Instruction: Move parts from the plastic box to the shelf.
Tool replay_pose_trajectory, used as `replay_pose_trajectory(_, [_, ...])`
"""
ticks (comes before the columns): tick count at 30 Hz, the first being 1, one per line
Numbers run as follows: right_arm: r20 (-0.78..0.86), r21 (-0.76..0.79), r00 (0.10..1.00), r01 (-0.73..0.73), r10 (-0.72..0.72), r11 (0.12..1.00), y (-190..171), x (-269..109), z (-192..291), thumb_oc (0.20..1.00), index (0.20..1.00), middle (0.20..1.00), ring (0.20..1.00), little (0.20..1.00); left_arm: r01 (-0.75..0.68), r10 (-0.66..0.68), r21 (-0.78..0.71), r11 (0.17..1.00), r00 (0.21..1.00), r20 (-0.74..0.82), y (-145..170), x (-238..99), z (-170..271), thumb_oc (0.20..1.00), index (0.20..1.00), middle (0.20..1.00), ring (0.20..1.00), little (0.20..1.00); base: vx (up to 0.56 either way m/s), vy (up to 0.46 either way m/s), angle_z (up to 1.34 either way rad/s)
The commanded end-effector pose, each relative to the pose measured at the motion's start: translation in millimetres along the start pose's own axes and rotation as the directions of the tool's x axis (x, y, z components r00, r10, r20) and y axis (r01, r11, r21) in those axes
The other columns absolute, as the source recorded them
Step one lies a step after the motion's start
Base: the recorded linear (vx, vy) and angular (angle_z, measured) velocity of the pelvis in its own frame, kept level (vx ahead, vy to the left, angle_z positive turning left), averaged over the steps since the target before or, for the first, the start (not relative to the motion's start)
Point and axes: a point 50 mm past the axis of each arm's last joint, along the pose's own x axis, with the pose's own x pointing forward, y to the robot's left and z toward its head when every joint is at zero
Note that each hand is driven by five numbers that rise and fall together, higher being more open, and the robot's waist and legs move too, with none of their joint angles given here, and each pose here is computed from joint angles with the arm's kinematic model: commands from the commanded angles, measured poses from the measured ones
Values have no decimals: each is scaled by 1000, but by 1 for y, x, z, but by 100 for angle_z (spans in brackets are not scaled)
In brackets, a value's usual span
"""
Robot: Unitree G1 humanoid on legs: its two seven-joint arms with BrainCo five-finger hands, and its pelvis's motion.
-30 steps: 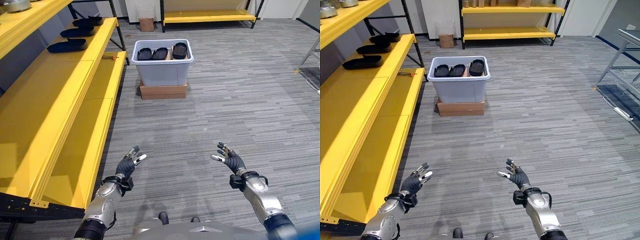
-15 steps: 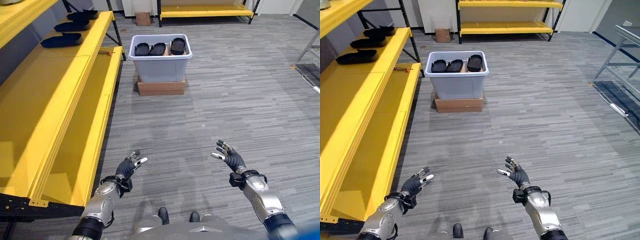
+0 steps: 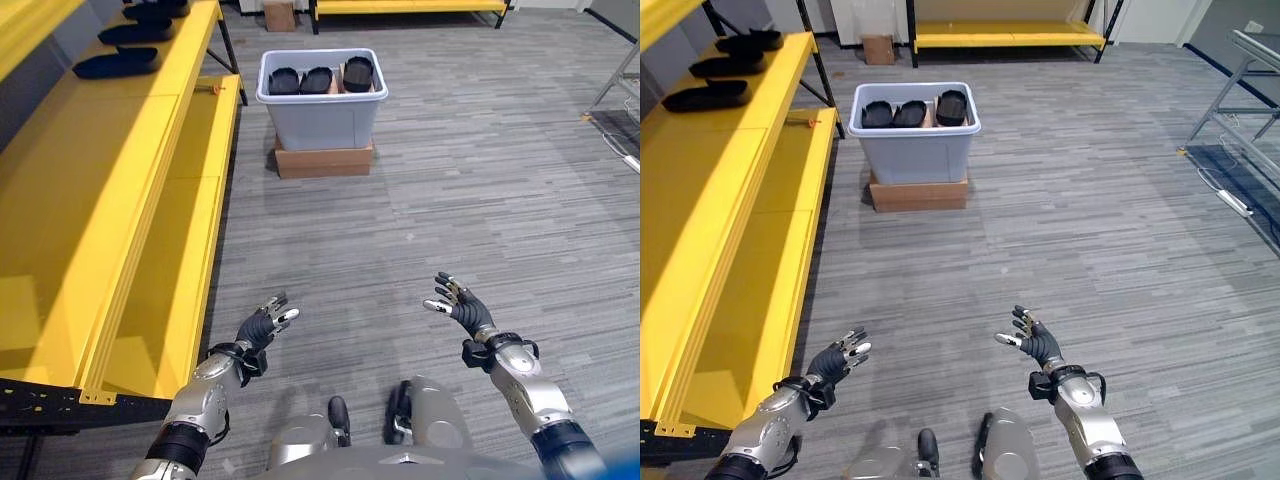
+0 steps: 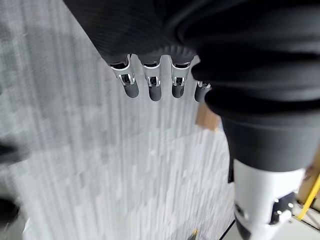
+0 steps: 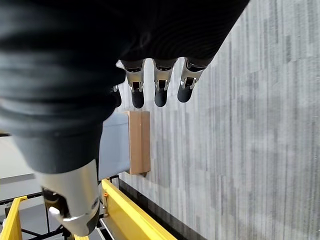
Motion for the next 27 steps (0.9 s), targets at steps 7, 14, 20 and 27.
replay_pose_trajectory(7, [99, -85, 992, 92, -83, 992, -13, 6, 17, 1000, 1000, 1000, 1000, 1000, 116, -113, 46, 992, 991, -68, -25, -2, -32, 1000, 1000, 1000, 1000, 1000, 477, -143, 52])
replay_pose_trajectory(14, [63, -193, 992, 121, -111, 974, -23, 2, 14, 1000, 1000, 1000, 1000, 1000, 102, -101, -56, 993, 995, 8, -30, 2, -27, 1000, 1000, 1000, 1000, 1000, 563, -281, 4])
replay_pose_trajectory(20, [80, -196, 992, 108, -94, 975, -24, 1, 21, 1000, 1000, 1000, 1000, 1000, -32, 35, -79, 996, 999, 32, -16, 2, -22, 1000, 1000, 1000, 1000, 1000, 351, -81, -31])
replay_pose_trajectory(27, [84, -246, 996, 36, -15, 969, -19, -2, 24, 1000, 1000, 1000, 1000, 1000, -214, 217, -157, 964, 976, 4, 8, -18, -51, 1000, 1000, 1000, 1000, 1000, 463, 385, -65])
